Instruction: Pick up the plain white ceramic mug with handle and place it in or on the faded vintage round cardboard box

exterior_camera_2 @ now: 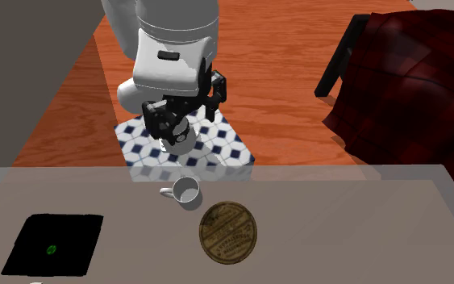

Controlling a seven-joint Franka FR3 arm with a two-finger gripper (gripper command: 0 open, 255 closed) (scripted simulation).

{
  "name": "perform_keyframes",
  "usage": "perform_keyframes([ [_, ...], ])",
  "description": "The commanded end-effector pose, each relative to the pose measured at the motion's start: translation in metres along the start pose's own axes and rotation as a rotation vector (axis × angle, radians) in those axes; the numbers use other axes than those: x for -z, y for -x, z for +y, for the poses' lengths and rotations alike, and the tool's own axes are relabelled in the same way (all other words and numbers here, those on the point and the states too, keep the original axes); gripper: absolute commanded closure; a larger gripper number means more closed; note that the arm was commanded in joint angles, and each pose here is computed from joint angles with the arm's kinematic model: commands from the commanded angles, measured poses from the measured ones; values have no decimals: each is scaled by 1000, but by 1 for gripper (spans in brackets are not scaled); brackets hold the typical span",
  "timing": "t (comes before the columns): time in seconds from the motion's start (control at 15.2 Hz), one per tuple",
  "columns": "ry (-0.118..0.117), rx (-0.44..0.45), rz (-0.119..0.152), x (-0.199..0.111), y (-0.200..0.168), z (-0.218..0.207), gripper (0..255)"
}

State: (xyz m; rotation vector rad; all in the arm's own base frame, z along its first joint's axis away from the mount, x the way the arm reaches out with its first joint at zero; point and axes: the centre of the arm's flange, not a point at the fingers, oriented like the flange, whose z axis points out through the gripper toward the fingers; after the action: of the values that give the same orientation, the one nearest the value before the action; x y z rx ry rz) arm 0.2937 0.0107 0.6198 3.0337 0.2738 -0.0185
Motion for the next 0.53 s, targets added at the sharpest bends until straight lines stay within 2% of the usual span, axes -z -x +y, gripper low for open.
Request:
perform_keyframes([
  [0.0, 0, 0, 0, 0, 0, 0, 0],
  [0.46, -41, 65, 38, -92, 10, 13, 0],
])
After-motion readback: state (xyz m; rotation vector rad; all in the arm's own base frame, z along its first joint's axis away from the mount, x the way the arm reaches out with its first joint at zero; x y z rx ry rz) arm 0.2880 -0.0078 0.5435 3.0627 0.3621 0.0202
